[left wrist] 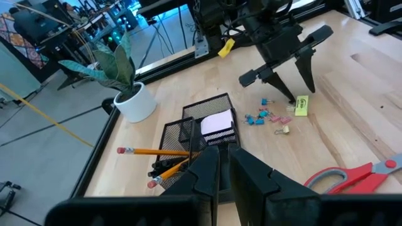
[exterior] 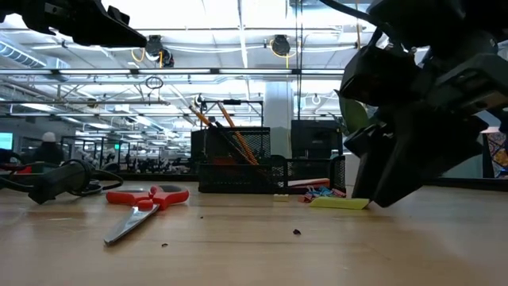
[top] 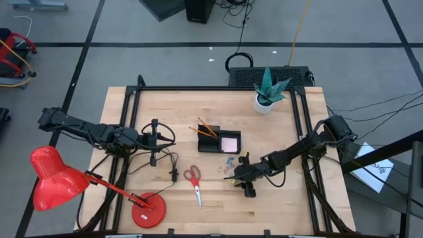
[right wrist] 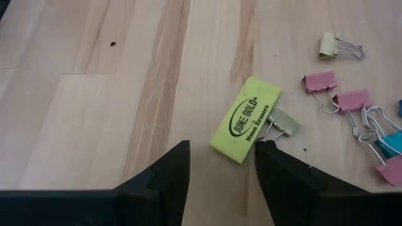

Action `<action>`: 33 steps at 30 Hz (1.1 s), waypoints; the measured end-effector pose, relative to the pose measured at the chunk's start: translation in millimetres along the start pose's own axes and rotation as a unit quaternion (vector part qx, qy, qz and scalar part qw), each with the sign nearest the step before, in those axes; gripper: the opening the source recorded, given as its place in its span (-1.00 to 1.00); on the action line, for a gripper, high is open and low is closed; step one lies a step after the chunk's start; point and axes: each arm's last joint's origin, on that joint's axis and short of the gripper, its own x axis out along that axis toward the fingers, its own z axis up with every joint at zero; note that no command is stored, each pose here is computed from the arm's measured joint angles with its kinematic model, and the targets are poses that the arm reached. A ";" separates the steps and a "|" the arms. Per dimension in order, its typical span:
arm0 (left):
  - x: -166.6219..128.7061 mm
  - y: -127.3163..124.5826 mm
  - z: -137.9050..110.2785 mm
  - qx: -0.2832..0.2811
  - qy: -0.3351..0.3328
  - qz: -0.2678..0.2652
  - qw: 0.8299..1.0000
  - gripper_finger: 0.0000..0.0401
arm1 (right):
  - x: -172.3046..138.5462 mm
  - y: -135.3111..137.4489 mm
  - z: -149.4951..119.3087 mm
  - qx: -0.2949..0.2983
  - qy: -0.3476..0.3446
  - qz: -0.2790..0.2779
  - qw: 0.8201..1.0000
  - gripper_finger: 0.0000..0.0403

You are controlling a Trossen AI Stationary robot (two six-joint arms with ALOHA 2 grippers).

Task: Pick and place office supplies into organizer
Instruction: Put the green eraser into the black desk organizer

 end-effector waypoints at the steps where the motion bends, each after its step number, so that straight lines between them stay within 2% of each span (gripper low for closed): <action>1: 0.0 0.0 0.0 0.000 0.000 0.000 1.000 -0.78 | 0.0 -1.2 0.7 0.002 -0.001 0.000 1.000 -0.15; 11: 0.0 0.0 0.0 0.000 0.000 0.000 1.000 -0.78 | 1.4 -7.8 0.6 0.057 -0.009 -0.042 0.997 -0.15; 17: 0.0 0.0 0.1 0.000 0.000 0.000 1.000 -0.78 | 16.3 -9.5 -5.7 0.074 -0.007 -0.044 0.996 -0.15; 21: 0.0 0.0 0.0 0.000 0.000 0.000 1.000 -0.78 | 26.8 -9.8 -12.2 0.070 0.011 -0.041 0.997 -0.15; 29: 0.0 0.0 0.0 0.000 0.000 0.000 1.000 -0.78 | 28.5 -4.9 -20.6 0.054 0.051 -0.024 0.997 -0.24; 33: 0.0 0.0 0.0 0.000 0.000 0.000 1.000 -0.78 | 27.4 -0.8 -25.9 0.013 0.075 -0.022 0.997 -0.26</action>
